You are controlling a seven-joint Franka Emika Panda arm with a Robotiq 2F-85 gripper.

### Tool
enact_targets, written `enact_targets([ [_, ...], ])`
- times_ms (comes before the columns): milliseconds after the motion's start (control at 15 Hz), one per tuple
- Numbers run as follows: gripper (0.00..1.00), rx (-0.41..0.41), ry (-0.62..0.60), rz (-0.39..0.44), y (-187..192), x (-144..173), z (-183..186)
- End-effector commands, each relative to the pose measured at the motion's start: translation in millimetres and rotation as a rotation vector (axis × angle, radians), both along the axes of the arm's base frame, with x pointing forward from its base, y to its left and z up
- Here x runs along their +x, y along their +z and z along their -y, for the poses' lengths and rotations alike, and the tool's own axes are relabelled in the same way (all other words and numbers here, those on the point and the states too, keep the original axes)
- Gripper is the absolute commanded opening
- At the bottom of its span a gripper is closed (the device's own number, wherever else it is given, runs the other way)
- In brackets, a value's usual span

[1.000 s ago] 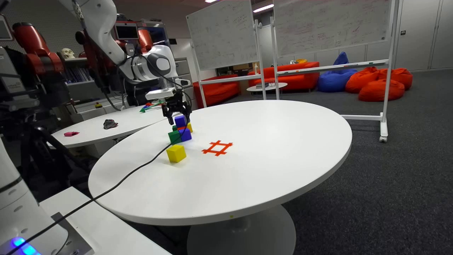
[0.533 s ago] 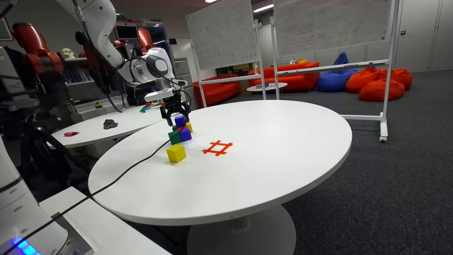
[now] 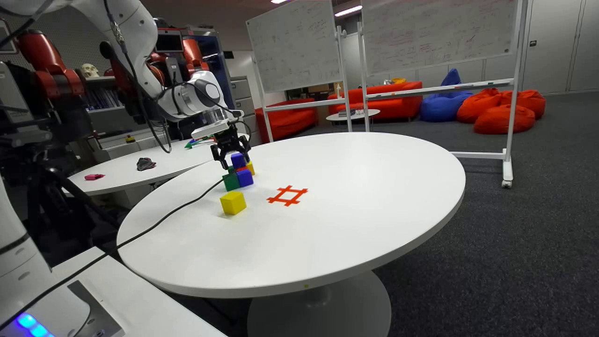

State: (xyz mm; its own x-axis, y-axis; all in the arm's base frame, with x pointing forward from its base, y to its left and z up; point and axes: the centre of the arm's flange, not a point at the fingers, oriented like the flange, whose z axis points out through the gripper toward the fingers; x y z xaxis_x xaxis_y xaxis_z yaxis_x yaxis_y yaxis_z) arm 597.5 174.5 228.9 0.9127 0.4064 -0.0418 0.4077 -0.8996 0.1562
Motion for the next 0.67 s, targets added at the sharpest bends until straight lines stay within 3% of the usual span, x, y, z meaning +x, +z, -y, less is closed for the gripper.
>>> enact_targets([
  [0, 1.0, -0.006, 0.003, -0.004, -0.9, 1.3, -2.9],
  [600, 1.0, -0.024, 0.044, -0.012, -2.4, 4.3, -11.3],
])
